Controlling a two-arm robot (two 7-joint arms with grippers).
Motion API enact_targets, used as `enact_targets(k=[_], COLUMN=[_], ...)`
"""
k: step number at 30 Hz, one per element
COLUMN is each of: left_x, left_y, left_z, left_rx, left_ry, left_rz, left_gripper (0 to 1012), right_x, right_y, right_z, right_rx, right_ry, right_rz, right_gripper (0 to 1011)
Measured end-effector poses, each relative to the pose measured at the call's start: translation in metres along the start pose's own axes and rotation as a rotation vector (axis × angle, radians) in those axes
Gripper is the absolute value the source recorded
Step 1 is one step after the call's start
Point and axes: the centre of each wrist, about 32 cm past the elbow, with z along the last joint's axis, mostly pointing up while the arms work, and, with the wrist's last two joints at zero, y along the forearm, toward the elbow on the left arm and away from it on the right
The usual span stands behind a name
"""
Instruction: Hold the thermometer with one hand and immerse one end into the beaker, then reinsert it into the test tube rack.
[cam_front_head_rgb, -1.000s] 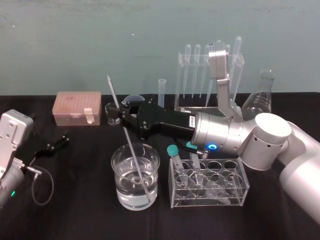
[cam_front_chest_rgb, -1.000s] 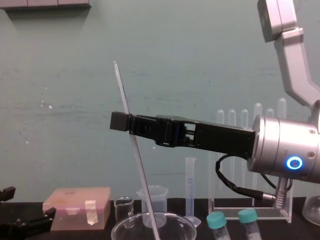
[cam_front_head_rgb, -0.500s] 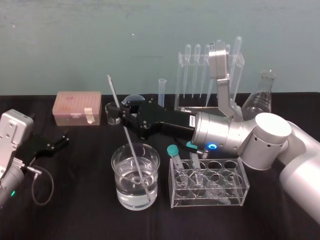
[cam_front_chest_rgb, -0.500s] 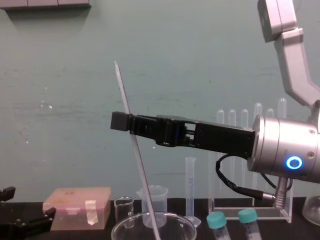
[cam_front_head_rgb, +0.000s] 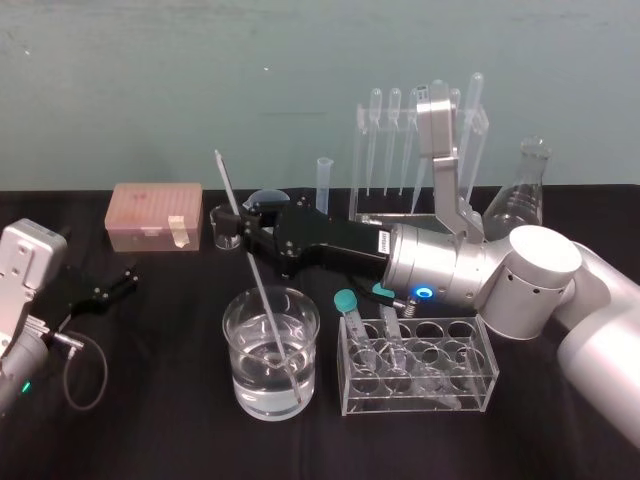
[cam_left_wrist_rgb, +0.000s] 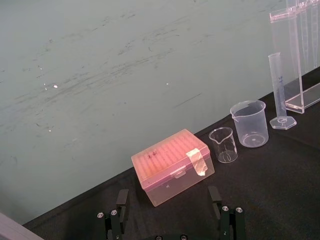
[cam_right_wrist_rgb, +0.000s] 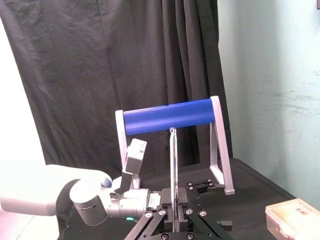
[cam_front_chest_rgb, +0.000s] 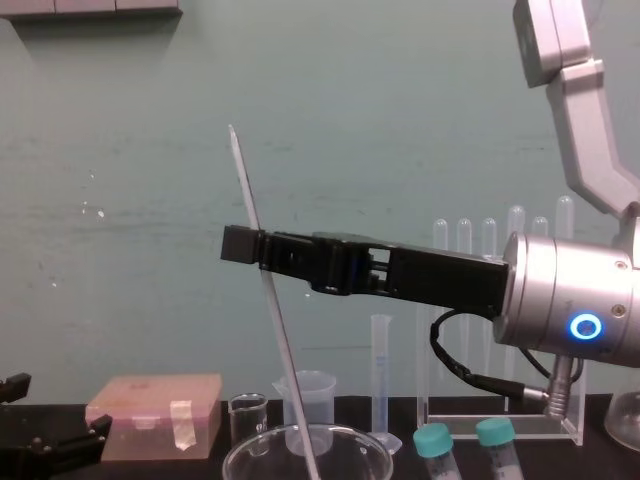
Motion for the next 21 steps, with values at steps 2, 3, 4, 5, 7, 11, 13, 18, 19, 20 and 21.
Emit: enact_targets(k=[2, 3, 4, 5, 7, 11, 13, 18, 19, 20, 21], left_x=[0.0, 0.0, 0.0, 0.0, 0.0, 0.0, 0.0, 0.0, 0.0, 0.0, 0.0], left_y=[0.0, 0.0, 0.0, 0.0, 0.0, 0.0, 0.0, 0.0, 0.0, 0.0, 0.0], left_z=[0.0, 0.0, 0.0, 0.0, 0.0, 0.0, 0.0, 0.0, 0.0, 0.0, 0.0], left_rx=[0.0, 0.0, 0.0, 0.0, 0.0, 0.0, 0.0, 0.0, 0.0, 0.0, 0.0], left_ry=[0.0, 0.0, 0.0, 0.0, 0.0, 0.0, 0.0, 0.0, 0.0, 0.0, 0.0], left_rz=[0.0, 0.0, 0.0, 0.0, 0.0, 0.0, 0.0, 0.0, 0.0, 0.0, 0.0], left_gripper=[1008, 1008, 1008, 1008, 1008, 1008, 1008, 1008, 1008, 1008, 1008], right_x=[0.0002, 0.0003, 0.0004, 0.0005, 0.001, 0.0014, 0.0015, 0.0018, 0.0018, 0.0018, 0.0018], right_y=[0.0003, 0.0006, 0.0006, 0.0006, 0.0008, 0.001, 0.001, 0.001, 0.001, 0.001, 0.001], right_z=[-0.0001, -0.0001, -0.0002, -0.0001, -0.0001, -0.0004, -0.0004, -0.0003, -0.0003, -0.0002, -0.0002], right_rx=[0.001, 0.001, 0.001, 0.001, 0.001, 0.001, 0.001, 0.002, 0.002, 0.003, 0.003], right_ry=[0.0, 0.0, 0.0, -0.001, -0.001, -0.001, -0.001, -0.002, -0.002, -0.003, -0.003], right_rz=[0.0, 0.0, 0.0, 0.0, -0.001, 0.0, 0.0, 0.002, 0.002, 0.002, 0.002], right_gripper=[58, 58, 58, 58, 58, 58, 58, 58, 58, 58, 58])
